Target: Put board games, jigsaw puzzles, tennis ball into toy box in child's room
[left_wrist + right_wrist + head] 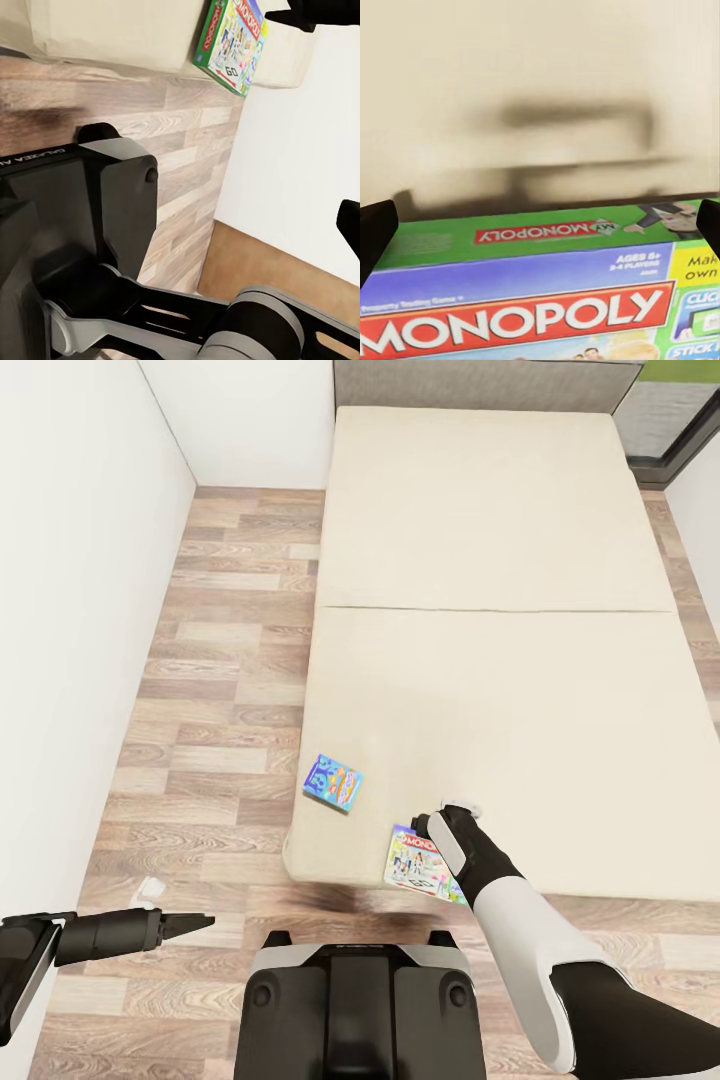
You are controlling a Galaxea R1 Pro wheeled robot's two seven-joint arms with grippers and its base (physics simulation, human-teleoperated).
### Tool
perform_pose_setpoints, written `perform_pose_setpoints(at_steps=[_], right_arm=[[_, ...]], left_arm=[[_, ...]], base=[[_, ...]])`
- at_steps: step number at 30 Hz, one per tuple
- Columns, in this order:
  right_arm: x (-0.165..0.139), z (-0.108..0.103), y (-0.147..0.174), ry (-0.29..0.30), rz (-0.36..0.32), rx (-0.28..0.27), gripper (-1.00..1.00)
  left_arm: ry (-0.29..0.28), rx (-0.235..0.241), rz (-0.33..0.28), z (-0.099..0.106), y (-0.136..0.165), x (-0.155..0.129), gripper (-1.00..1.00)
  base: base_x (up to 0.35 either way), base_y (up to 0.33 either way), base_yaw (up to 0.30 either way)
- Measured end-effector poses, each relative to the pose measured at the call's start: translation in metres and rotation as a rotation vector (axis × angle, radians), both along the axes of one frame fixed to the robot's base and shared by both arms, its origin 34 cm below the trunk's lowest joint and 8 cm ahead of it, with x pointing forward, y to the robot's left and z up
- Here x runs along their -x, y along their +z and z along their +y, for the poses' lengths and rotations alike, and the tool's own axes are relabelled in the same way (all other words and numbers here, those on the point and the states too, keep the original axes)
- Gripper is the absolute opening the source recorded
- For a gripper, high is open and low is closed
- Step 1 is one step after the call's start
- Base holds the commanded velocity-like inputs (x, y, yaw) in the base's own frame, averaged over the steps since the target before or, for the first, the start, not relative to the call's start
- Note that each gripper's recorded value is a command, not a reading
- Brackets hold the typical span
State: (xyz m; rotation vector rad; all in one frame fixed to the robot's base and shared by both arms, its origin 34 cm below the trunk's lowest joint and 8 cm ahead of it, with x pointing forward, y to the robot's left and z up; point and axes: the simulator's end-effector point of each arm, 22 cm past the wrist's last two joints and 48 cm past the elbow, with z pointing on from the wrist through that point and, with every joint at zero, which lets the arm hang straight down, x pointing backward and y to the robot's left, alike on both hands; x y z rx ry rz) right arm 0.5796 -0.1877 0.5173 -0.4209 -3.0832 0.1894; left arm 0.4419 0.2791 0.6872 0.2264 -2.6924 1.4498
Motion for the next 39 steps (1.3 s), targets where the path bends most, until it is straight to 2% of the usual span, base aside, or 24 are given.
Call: perform_pose_setpoints(at_steps=[39], right_arm=[[0.0010, -0.0008, -0.0003, 0.000, 0.002, 0.001, 1.00]], left_arm=[[0.000, 0.000, 0.000, -0.0001, 0.0000, 0.0001, 1.00]], base=[[-0.006, 0.000, 0.000]])
